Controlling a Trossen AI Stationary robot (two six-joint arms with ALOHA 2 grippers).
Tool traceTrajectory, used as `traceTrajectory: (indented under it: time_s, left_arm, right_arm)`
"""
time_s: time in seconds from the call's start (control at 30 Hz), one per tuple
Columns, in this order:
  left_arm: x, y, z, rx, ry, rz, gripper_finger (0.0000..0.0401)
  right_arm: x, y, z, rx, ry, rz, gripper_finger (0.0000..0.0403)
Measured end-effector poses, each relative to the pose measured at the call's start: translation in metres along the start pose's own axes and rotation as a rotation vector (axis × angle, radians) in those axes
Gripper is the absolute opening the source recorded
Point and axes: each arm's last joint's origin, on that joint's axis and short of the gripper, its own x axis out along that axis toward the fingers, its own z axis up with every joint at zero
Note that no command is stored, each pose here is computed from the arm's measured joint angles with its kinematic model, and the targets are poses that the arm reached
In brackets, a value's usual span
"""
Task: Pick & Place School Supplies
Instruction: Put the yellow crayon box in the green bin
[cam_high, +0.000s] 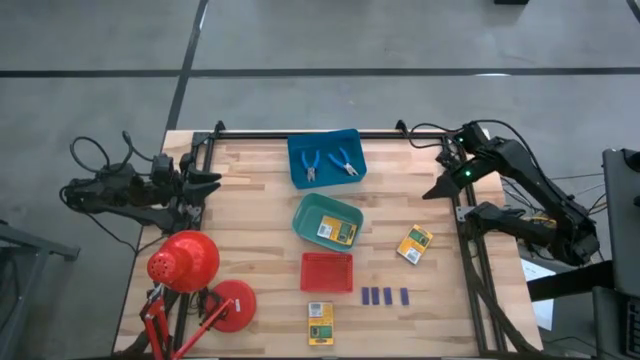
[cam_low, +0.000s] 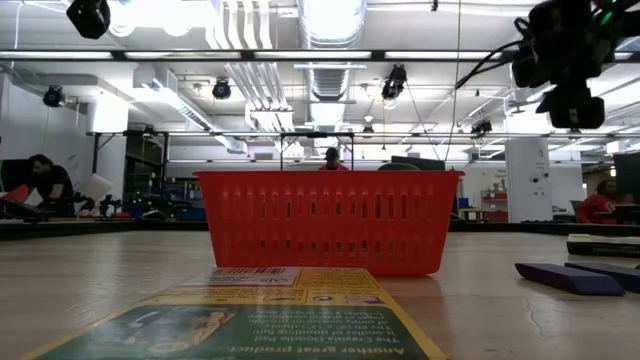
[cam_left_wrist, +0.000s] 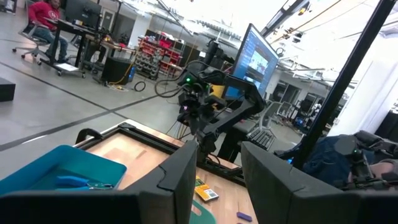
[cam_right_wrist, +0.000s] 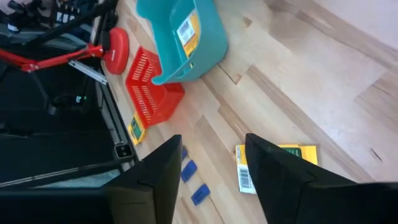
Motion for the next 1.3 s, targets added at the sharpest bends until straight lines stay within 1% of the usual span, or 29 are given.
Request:
traceTrajectory:
  time_s: [0.17, 0.33, 0.47, 0.6, 0.77, 0.83, 0.93, 1.07, 1.2, 1.3]
  left_arm:
    - [0.000, 0.000, 0.000, 0.000, 0.000, 0.000, 0.0133]
    - [0.000, 0.000, 0.000, -0.001, -0.001, 0.000, 0.0133]
    - [0.000, 0.000, 0.000, -0.001, -0.002, -0.001, 0.0133]
    - [0.000, 0.000, 0.000, 0.000, -0.002, -0.001, 0.0133]
    - [0.000, 0.000, 0.000, -0.001, -0.002, -0.001, 0.0133]
    - [0.000, 0.000, 0.000, -0.001, -0.002, -0.001, 0.0133]
    - [0.000, 0.000, 0.000, -0.001, -0.002, -0.001, 0.0133]
    - [0.000, 0.000, 0.000, -0.001, -0.002, -0.001, 0.0133]
    - [0.000, 0.000, 0.000, 0.000, -0.002, 0.000, 0.0133]
    - [0.000, 0.000, 0.000, 0.000, -0.002, 0.000, 0.0133]
  right_arm:
    - [0.007, -0.008, 0.008, 0.006, 0.046, -0.013, 0.0220]
    - [0.019, -0.025, 0.013, 0.041, 0.116, -0.119, 0.0258]
    - [0.031, -0.039, 0.012, 0.051, 0.188, -0.111, 0.0275]
    - [0.045, -0.055, 0.004, 0.098, 0.248, -0.086, 0.0284]
    - [0.058, -0.069, -0.007, 0.132, 0.249, -0.021, 0.0288]
    - [0.060, -0.072, -0.010, 0.176, 0.241, -0.027, 0.0287]
    - [0.063, -0.076, -0.012, 0.288, 0.224, -0.041, 0.0286]
    - [0.065, -0.078, -0.012, 0.250, 0.199, -0.047, 0.0291]
    - [0.067, -0.082, -0.014, 0.306, 0.213, -0.087, 0.0292]
    - [0.068, -0.083, -0.013, 0.316, 0.218, -0.101, 0.0290]
